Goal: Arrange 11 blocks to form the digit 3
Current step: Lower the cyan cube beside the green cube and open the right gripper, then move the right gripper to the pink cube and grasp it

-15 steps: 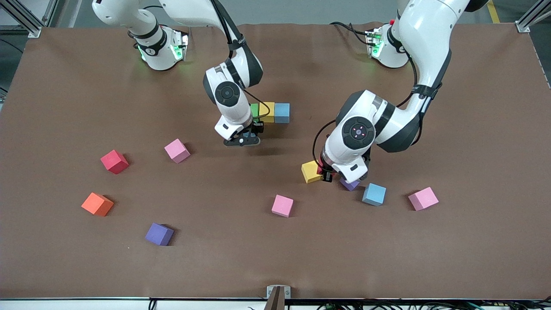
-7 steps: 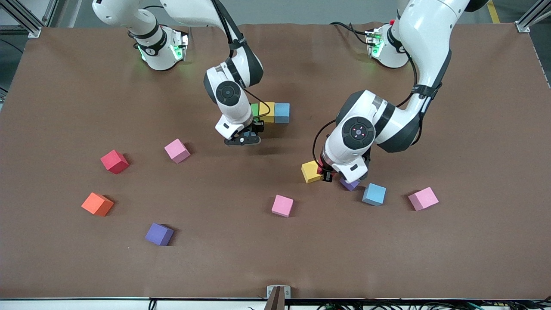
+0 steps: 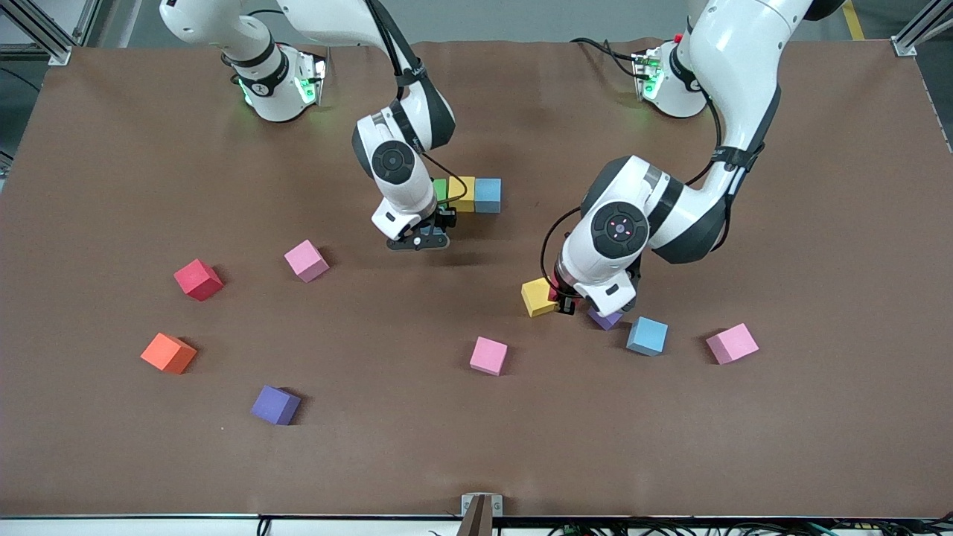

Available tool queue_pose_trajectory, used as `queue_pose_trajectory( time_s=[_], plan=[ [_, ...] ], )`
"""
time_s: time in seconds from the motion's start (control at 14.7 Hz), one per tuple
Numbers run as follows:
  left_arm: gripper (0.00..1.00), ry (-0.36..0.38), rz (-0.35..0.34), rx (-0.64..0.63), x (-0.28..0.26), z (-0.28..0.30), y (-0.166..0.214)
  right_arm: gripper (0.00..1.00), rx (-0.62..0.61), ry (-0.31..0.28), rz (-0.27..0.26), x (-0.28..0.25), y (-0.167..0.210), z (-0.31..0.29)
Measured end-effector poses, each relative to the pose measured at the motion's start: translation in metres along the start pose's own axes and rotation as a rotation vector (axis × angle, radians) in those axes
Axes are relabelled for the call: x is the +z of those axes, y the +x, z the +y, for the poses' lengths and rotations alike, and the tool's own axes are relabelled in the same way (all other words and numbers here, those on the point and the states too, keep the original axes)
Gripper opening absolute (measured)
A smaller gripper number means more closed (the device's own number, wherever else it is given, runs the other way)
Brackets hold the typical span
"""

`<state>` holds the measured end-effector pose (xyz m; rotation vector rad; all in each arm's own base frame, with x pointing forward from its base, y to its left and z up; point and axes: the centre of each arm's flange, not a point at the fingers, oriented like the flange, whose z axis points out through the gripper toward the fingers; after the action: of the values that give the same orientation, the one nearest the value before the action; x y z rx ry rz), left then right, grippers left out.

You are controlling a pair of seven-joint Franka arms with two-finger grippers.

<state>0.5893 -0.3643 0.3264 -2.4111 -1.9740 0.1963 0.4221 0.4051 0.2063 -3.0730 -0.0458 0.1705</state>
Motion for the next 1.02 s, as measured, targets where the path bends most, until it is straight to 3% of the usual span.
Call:
queue_pose_trajectory(
  time_s=[0.2, 0.41, 0.68, 1.02],
  plan=[
    [0.6, 0.0, 0.0, 0.0, 0.0, 0.0, 0.0, 0.59, 0.001, 0.0, 0.0, 0.0, 0.0, 0.0],
    [0.6, 0.0, 0.0, 0.0, 0.0, 0.0, 0.0, 0.66, 0.017, 0.012, -0.007, 0.0, 0.0, 0.0],
    [0.6, 0.0, 0.0, 0.0, 0.0, 0.0, 0.0, 0.99, 0.027, 0.018, -0.009, 0.0, 0.0, 0.0],
    [0.6, 0.0, 0.0, 0.0, 0.0, 0.0, 0.0, 1.0, 0.036, 0.023, -0.023, -0.012, 0.007, 0.002]
  ],
)
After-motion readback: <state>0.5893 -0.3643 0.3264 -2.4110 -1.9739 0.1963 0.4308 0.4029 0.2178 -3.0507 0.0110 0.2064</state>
